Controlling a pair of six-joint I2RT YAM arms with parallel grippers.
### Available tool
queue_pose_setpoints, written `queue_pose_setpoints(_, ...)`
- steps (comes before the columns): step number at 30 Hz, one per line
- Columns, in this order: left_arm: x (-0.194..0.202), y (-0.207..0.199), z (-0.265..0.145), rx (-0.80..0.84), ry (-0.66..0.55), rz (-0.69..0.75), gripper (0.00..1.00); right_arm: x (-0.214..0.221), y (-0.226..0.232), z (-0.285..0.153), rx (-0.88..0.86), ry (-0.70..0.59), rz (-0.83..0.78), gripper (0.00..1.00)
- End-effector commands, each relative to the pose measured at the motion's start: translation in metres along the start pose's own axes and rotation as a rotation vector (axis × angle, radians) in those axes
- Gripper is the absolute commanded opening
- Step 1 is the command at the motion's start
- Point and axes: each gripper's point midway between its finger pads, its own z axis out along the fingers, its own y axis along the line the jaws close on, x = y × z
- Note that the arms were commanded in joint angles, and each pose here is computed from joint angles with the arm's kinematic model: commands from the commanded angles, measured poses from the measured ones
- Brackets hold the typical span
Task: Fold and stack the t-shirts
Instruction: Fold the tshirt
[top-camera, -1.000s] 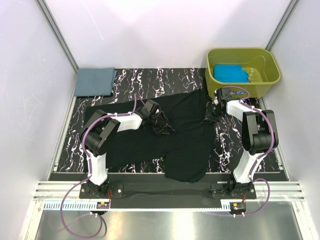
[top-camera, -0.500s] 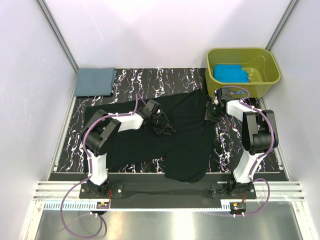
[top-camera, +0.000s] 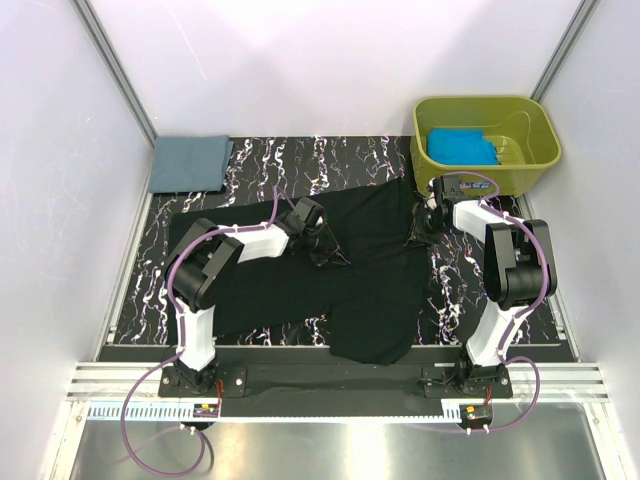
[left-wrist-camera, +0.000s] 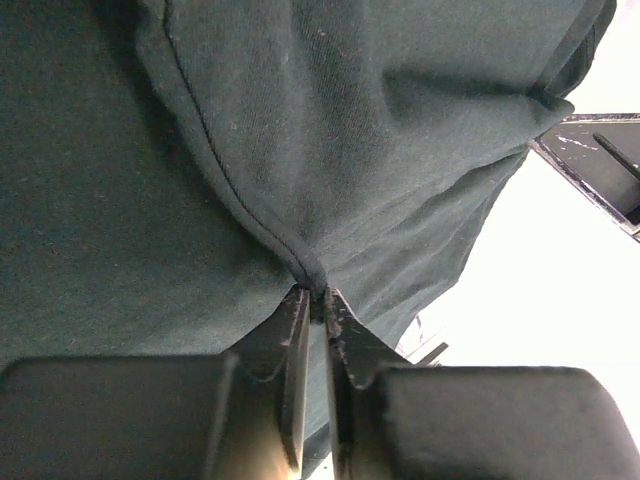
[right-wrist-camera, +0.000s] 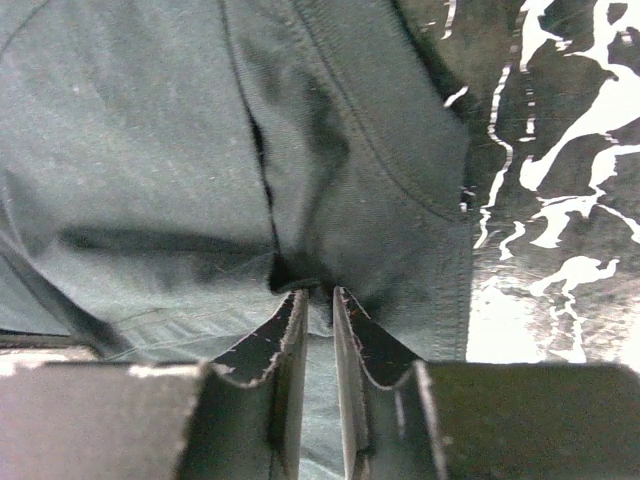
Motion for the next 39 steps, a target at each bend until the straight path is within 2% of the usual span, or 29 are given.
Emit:
queue_pose_setpoints(1,-0.005,-0.017,-0.004,0.032,-0.02,0.021,0.09,-0.015,0.015,-0.004,-0.065,-0.035,-0.008,0.22)
queue_pose_setpoints(5,-0.004,-0.016,-0.004,0.028,-0.015,0.019,0.01,-0.012,0.017,-0.007,-0.075,-0.034,0.006,0.11)
queue_pose_setpoints(6,-0.004,-0.015,-0.004,0.025,-0.016,0.016,0.0,-0.011,0.017,-0.009,-0.074,-0.037,0.01,0.05)
queue_pose_setpoints(8,-0.004,-0.016,-0.006,0.024,-0.014,0.02,0.0,-0.011,0.013,-0.017,-0.04,-0.052,0.025,0.0)
queue_pose_setpoints(17,-0.003,-0.018,-0.021,0.021,0.005,0.018,0.0,0.015,0.015,-0.052,-0.019,-0.011,0.105,0.0)
queue_pose_setpoints(29,-0.007,-0.022,-0.042,0.046,-0.003,0.016,0.0,0.041,0.017,-0.05,-0.052,0.059,0.172,0.0)
queue_pose_setpoints(39,-0.005,-0.005,-0.048,0.023,0.005,-0.021,0.0,0.055,0.012,-0.046,-0.036,0.091,0.224,0.0)
